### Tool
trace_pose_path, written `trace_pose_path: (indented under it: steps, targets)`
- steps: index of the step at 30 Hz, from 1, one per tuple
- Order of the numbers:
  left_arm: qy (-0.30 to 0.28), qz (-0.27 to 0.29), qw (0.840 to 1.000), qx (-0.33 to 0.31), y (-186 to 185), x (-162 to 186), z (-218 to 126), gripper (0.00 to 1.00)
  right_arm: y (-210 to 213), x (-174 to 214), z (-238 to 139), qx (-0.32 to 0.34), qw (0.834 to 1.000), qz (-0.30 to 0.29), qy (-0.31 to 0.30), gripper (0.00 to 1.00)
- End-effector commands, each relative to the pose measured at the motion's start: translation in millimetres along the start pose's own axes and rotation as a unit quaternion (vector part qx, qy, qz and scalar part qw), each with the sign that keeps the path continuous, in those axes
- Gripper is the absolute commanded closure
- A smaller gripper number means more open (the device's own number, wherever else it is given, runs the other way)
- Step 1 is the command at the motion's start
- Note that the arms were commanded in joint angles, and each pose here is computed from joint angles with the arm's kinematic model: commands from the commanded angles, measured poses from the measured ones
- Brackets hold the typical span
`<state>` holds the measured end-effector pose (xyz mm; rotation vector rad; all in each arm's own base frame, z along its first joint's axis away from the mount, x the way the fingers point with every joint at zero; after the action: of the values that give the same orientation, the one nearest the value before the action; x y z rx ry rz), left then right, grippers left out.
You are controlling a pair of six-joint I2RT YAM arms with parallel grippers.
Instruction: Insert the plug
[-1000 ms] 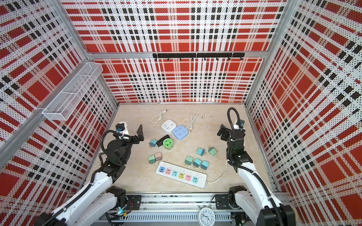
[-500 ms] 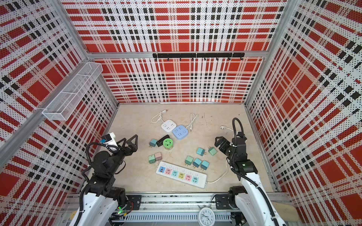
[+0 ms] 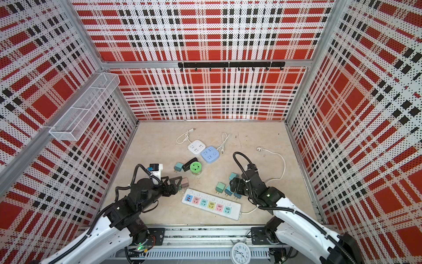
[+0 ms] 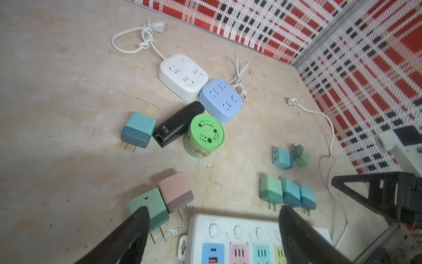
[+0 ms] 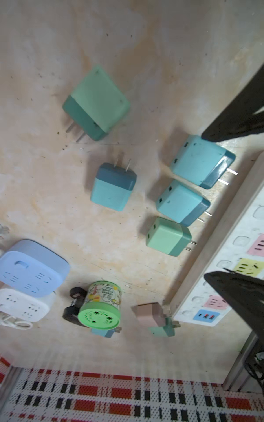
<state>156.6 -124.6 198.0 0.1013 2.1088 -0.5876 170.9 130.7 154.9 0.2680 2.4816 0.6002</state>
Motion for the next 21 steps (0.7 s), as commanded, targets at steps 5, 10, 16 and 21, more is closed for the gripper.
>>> trace_pose_path:
  steps: [5,10,16,21]
  targets:
    - [0.001,0.034,0.998,-0.051,-9.7,20.6,8.6,0.11,-6.2,28.8,-8.2,0.054,0.997,-0.050,0.020,0.17]
    - [0.024,0.050,0.998,-0.044,-18.7,25.9,13.0,0.12,-13.2,39.9,-25.5,0.074,0.993,-0.082,0.031,0.16]
    - [0.042,0.060,0.997,-0.017,-28.4,36.0,17.6,0.13,-16.9,58.8,-30.5,0.033,0.993,-0.093,0.070,0.26]
    - [0.058,0.073,0.996,-0.014,-27.8,45.9,19.4,0.14,-13.9,80.6,-29.1,0.007,0.989,-0.118,0.090,0.28]
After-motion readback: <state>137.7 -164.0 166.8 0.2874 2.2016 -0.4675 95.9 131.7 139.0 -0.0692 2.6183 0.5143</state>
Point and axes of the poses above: each gripper's point midway between its finger pads, its own z axis out along the fingers, its own y axis along the line the jaws close on, x = y × z, the point moved 7 cm from there along -z, back along the fingers, and after that the axes turned 3 degrees about z, right-handed, at the moved point
